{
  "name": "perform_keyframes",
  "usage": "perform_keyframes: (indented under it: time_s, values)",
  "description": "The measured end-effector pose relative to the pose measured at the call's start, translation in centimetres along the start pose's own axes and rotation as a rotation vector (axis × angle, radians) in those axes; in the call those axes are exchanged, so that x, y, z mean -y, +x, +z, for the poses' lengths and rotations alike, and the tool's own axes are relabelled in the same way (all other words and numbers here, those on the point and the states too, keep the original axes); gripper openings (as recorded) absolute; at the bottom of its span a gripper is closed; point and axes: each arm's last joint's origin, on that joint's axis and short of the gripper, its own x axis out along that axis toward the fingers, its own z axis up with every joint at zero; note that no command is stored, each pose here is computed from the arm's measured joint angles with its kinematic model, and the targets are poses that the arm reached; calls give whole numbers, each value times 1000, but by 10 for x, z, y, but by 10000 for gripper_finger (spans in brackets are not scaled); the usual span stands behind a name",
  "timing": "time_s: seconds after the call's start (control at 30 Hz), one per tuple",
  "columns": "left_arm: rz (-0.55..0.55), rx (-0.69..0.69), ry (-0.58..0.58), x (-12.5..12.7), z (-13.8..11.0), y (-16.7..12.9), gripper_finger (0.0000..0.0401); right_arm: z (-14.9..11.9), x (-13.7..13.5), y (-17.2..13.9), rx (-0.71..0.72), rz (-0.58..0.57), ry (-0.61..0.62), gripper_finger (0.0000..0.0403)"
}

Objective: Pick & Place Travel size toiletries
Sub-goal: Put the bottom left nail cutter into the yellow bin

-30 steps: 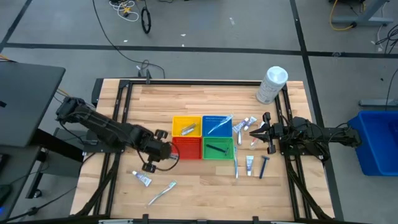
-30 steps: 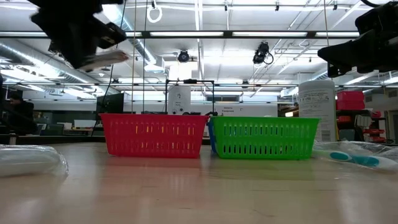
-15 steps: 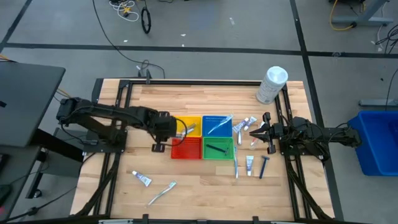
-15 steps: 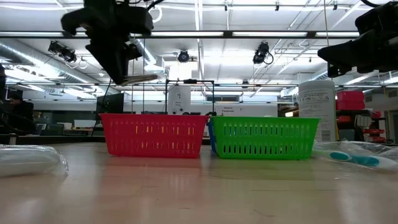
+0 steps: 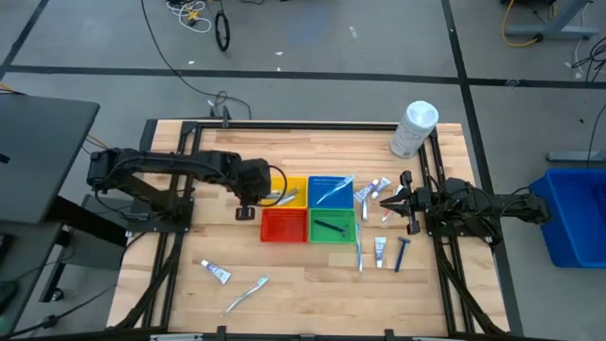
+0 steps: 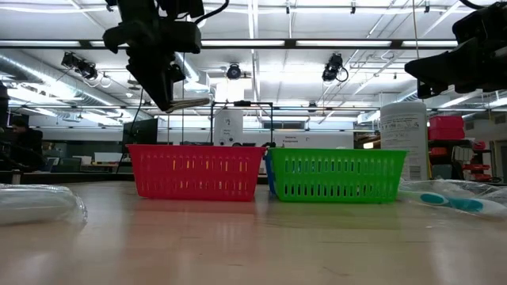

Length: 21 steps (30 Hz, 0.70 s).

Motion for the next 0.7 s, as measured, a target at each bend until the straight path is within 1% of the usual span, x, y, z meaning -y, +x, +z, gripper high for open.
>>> perform_keyframes:
  time_s: [0.13, 0.33, 0.47, 0.57, 0.7]
  values:
    - [-10, 44, -31, -8, 3, 0, 76, 0, 0, 0, 0, 0, 0, 40]
    - [-22, 158, -104, -23, 13, 2, 67, 0, 0, 0, 0, 0, 0, 41]
    - [-28, 205, -137, -31, 16, 3, 71, 0, 0, 0, 0, 0, 0, 40]
    - [-26, 205, -163, -35, 17, 6, 75, 0, 0, 0, 0, 0, 0, 41]
    - [-37, 211, -168, -38, 17, 6, 68, 0, 0, 0, 0, 0, 0, 40]
